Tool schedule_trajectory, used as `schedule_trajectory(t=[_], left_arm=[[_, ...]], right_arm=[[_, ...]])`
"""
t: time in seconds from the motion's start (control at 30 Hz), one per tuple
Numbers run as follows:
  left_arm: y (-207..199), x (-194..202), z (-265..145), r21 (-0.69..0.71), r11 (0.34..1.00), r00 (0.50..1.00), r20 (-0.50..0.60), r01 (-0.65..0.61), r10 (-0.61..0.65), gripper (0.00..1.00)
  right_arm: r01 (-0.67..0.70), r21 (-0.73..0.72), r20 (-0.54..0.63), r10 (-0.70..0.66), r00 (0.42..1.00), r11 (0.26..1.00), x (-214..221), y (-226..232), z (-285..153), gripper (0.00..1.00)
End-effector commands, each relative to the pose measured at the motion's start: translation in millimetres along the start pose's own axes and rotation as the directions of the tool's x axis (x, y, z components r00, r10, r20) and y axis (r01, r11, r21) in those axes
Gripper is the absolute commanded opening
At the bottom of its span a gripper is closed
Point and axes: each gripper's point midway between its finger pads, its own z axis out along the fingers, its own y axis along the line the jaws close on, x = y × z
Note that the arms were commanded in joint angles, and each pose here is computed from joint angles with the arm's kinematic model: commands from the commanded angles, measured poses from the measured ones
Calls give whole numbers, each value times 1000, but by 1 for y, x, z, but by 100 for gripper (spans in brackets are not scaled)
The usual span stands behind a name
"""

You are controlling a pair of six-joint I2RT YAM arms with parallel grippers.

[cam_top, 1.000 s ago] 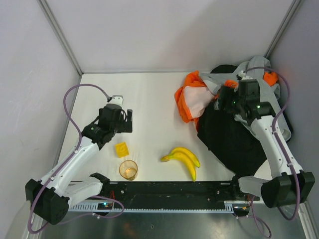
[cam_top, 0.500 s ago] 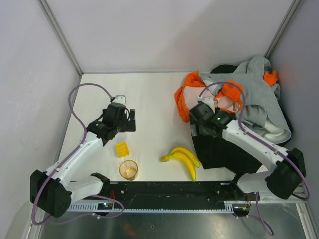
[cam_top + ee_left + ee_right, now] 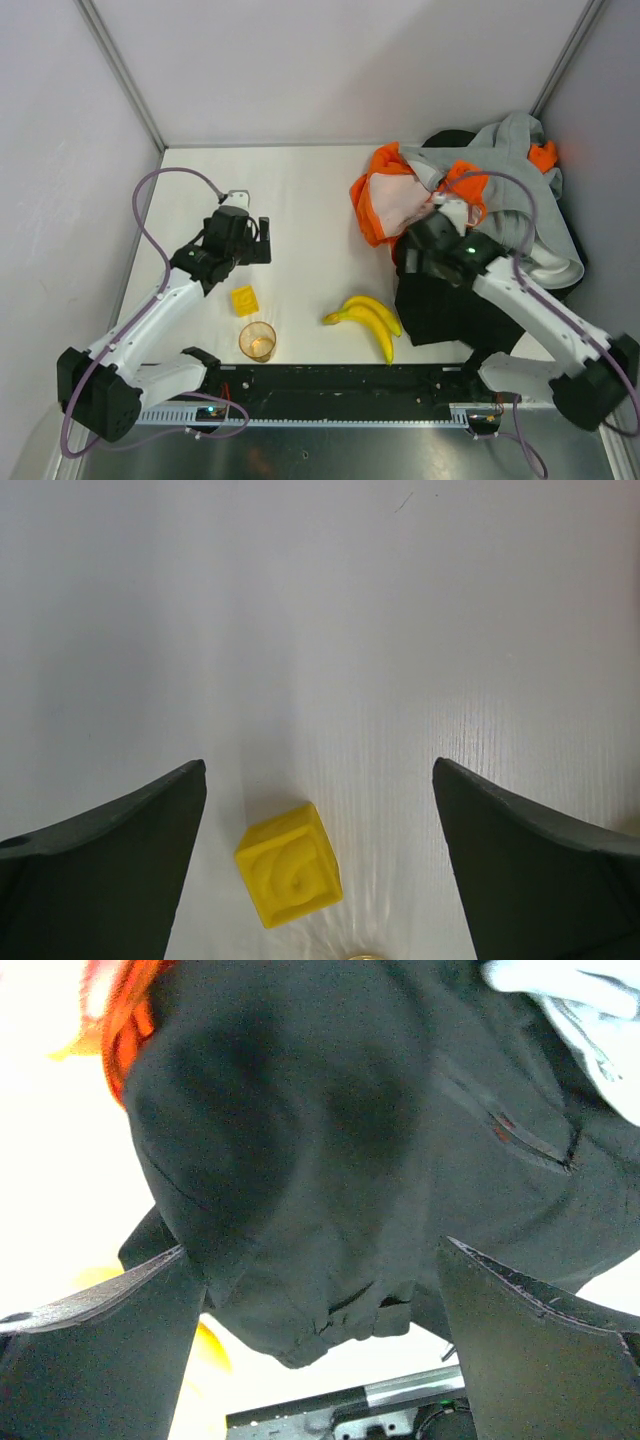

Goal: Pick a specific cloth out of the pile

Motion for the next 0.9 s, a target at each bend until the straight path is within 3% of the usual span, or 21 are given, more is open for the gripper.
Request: schedule_trajectory(t=[0.0,0.3,0.53,0.7,0.87], left_arm=[[-4,-18,-9,21,999,997,71,29,-31,99],[-4,-18,-9,26,999,997,71,29,-31,100],[-6,-19,-10,36,999,997,75,26,-29,100],[-6,-18,-11,41,999,997,76,23,-27,100],[-7,-19,-12,47,999,997,77,23,-27,100]], right_arm=[[-201,-101,29,205,978,974,-4,-27,-9,99],[-458,-137,-76,452,889,878,32,-68,13,99],[-629,-110,-230,596,769,770,57,-63,50,99],[-651,-73,-260,616,744,755,77,-61,69,97],[-654,-57,-269,619,738,754,87,-60,78,89]])
